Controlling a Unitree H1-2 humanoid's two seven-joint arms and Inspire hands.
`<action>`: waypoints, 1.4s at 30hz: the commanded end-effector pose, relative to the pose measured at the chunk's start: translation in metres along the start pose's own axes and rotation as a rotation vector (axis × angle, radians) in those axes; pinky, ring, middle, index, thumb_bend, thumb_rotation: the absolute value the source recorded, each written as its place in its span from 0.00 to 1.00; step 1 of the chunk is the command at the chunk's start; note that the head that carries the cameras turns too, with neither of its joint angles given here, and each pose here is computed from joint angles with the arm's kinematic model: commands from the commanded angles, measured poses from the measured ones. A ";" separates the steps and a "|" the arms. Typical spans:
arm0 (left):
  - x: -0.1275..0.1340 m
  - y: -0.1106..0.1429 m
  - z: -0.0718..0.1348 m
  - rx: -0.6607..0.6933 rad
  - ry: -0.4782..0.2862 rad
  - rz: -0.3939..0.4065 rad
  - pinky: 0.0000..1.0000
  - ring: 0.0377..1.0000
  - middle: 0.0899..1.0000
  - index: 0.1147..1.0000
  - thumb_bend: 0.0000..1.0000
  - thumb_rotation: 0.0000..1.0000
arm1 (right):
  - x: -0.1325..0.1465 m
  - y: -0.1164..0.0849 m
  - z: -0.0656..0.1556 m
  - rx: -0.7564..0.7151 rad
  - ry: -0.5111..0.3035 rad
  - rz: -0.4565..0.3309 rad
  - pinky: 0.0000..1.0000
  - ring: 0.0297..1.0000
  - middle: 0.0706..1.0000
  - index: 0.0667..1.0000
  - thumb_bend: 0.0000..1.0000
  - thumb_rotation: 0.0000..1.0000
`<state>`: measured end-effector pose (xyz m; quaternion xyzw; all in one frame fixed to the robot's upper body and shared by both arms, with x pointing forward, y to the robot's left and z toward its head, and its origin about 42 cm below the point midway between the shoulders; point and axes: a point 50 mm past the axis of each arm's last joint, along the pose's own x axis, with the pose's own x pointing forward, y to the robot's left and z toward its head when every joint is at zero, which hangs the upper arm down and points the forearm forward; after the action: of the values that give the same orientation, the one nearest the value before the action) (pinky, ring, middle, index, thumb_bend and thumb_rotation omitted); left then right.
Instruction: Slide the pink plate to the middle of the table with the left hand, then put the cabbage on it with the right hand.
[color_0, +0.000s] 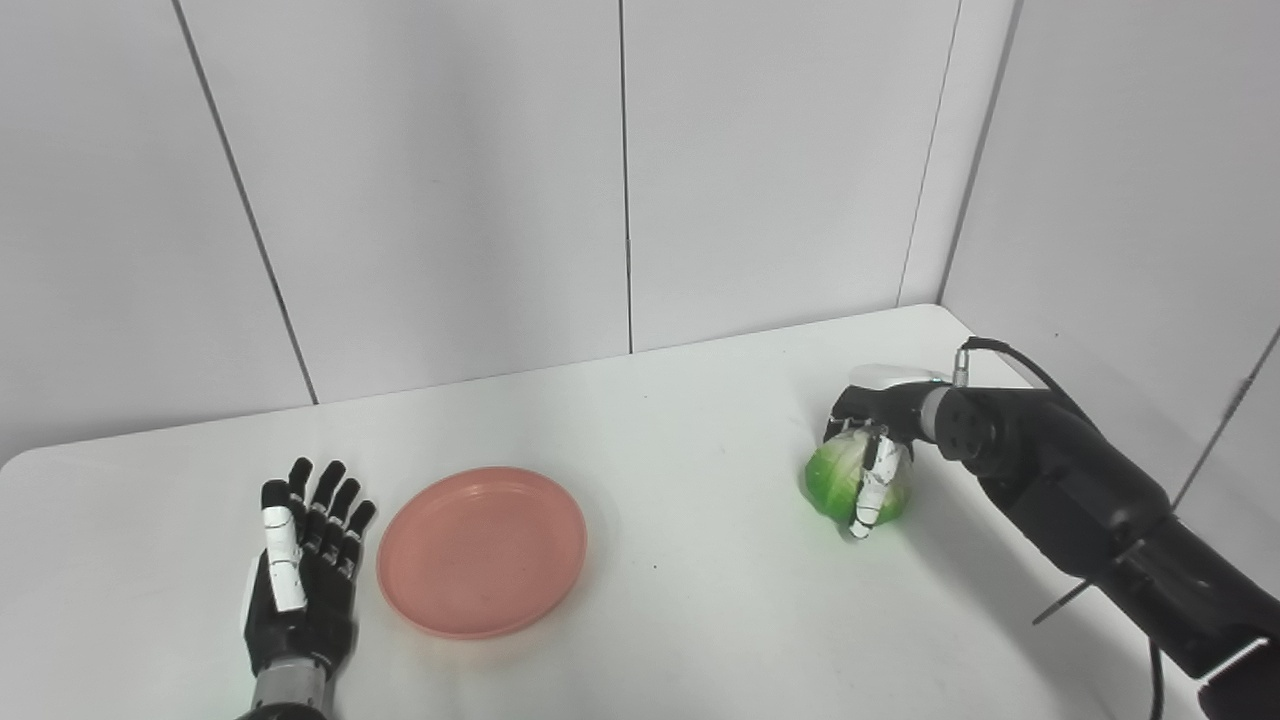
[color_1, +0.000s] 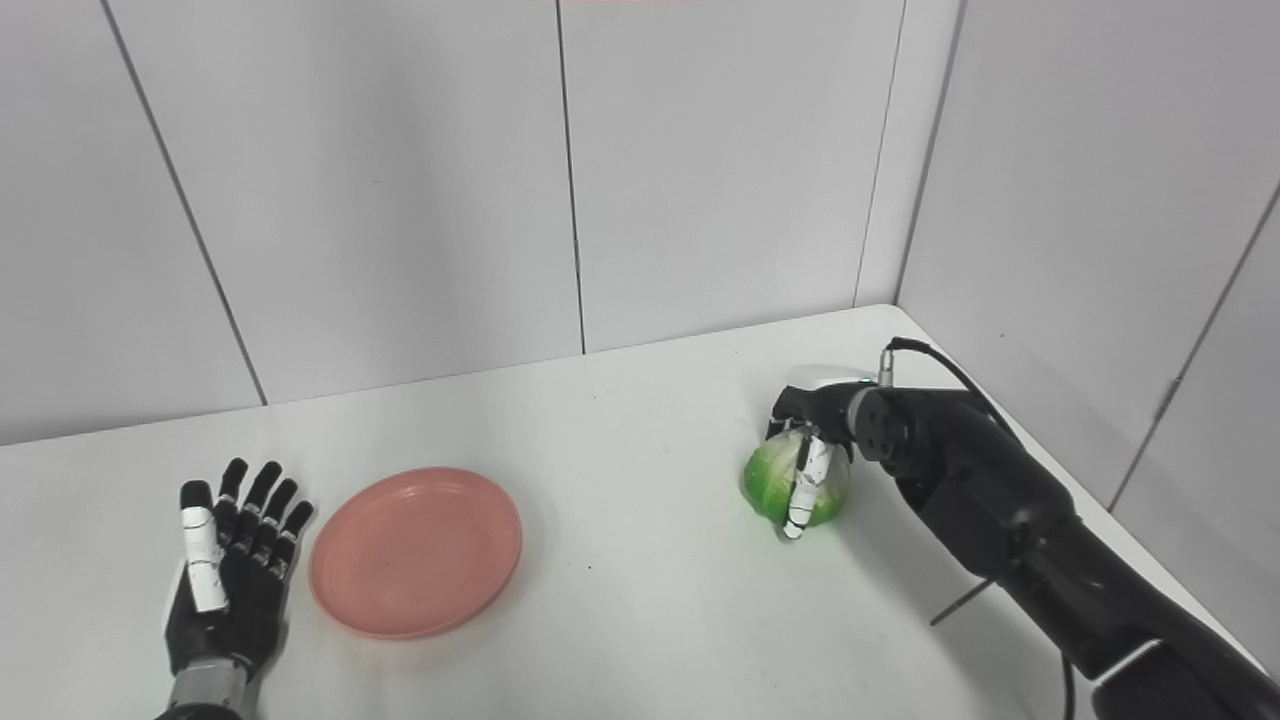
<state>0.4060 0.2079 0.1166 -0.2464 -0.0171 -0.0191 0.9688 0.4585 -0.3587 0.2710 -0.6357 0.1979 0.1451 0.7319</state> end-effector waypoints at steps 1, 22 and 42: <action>-0.003 0.007 -0.005 0.008 0.043 0.023 0.95 0.97 0.95 0.99 0.92 0.82 | -0.007 -0.020 -0.002 -0.010 -0.022 -0.066 0.39 0.46 0.52 0.60 0.91 0.15; -0.003 0.000 -0.012 0.000 0.051 0.009 0.95 0.96 0.96 1.00 0.92 0.81 | -0.066 -0.119 0.028 -0.090 -0.148 -0.155 0.34 0.42 0.52 0.59 0.95 0.17; -0.007 -0.028 -0.042 -0.016 0.046 0.018 0.91 0.95 0.94 1.00 0.90 0.80 | -0.058 -0.115 0.119 -0.184 -0.358 -0.181 0.39 0.47 0.54 0.58 0.91 0.10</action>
<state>0.4096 0.1773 0.1125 -0.2463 -0.0247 -0.0174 0.9687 0.4737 -0.2650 0.3774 -0.6613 0.0543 0.2324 0.7112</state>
